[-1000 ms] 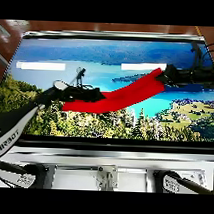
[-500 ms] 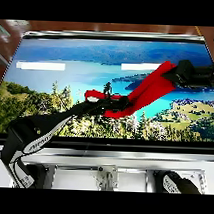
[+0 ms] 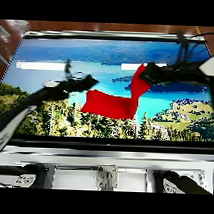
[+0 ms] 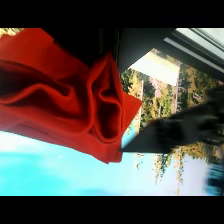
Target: Fold the shirts.
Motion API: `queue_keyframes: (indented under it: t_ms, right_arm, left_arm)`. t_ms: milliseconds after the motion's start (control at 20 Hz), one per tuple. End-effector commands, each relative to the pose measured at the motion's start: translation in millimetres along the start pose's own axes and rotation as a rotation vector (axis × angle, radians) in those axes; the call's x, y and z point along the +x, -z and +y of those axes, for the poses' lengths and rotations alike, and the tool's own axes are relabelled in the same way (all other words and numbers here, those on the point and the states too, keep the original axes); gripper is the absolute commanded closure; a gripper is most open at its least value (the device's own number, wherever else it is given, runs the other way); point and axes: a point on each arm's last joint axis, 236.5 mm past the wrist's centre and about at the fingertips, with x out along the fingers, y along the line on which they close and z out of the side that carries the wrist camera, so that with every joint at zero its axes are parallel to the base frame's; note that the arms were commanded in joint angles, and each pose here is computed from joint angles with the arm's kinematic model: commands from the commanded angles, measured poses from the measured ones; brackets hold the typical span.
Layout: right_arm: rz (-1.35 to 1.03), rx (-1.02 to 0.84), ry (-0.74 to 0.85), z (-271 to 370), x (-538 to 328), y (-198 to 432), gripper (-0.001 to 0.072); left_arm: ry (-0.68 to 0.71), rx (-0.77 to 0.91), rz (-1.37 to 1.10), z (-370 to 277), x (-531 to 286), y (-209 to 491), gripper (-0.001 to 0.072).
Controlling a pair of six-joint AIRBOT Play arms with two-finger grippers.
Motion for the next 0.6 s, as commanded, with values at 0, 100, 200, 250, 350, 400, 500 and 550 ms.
queue_keyframes:
  t_ms: [0,100,200,250,350,400,500,550]
  right_arm:
    - [0.016,-0.037,-0.023,18,80,7,0.0649]
    - [0.038,-0.042,-0.039,29,128,22,0.0649]
    - [0.059,-0.021,-0.064,40,173,42,0.0649]
    - [0.070,0.005,-0.079,45,193,52,0.0649]
    - [0.090,0.081,-0.109,52,229,72,0.0649]
    - [0.104,0.134,-0.124,55,246,83,0.0649]
    - [0.145,0.243,-0.151,58,271,105,0.0619]
    - [0.166,0.284,-0.161,59,279,114,0.0475]
  left_arm:
    - [-0.155,0.152,-0.234,33,-133,-96,0.0662]
    - [-0.191,0.213,-0.370,24,-208,-138,0.0662]
    - [-0.211,0.248,-0.491,10,-273,-161,0.0661]
    - [-0.220,0.267,-0.537,2,-300,-165,0.0661]
    - [-0.229,0.303,-0.585,-13,-336,-165,0.0661]
    - [-0.227,0.309,-0.598,-19,-347,-162,0.0661]
    - [-0.220,0.316,-0.613,-32,-362,-156,0.0660]
    - [-0.217,0.329,-0.613,-38,-366,-152,0.0660]
